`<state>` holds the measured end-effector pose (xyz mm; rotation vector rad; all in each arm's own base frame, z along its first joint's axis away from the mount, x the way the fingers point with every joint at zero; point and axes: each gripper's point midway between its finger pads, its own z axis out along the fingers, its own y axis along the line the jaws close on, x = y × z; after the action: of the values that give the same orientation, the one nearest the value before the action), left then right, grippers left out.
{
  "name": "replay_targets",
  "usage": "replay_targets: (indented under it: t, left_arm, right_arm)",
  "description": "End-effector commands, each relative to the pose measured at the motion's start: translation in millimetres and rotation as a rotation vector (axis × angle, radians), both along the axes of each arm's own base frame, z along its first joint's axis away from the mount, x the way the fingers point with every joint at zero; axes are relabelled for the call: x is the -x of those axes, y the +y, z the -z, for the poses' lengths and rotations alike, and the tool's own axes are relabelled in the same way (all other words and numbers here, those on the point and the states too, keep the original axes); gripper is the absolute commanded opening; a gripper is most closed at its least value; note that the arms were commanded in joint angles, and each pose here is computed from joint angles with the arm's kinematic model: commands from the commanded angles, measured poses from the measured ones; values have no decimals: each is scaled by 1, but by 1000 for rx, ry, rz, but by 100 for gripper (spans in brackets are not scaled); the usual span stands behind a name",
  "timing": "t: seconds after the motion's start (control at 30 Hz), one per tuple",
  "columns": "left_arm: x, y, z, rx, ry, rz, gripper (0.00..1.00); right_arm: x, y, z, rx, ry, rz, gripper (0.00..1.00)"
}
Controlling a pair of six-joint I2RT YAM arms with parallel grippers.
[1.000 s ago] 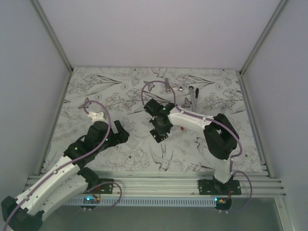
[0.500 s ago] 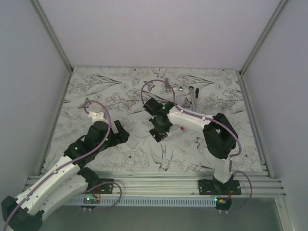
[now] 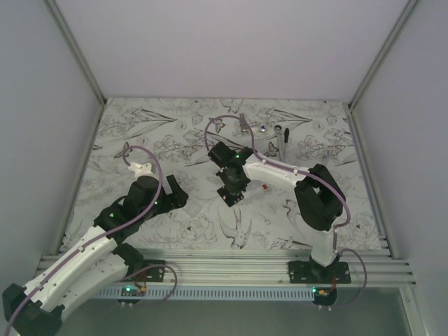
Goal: Snap on the fuse box
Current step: Install the fuse at the fuse box base.
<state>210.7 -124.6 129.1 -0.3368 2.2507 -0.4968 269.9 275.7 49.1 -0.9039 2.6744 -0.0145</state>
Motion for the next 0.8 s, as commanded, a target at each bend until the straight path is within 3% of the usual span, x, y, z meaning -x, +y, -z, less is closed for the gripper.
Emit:
replay_targets:
  t: [0.0,0.4,0.6,0.77]
  left_arm:
    - [1,3,-2,-19,4,7,100]
    - [2,3,-3,-17,4,9,100]
    - [2,2,-2,-17,6,11,100]
    - [2,2,-2,-16,7,11,100]
  right_arm:
    - [-10,4,-1,-5,-16,16,0]
    - [-11,6,7,8,-1,13,0]
    - [-12,9,4,-5,-3,7,22]
    - [-13,13,2,-22,-9,4,33]
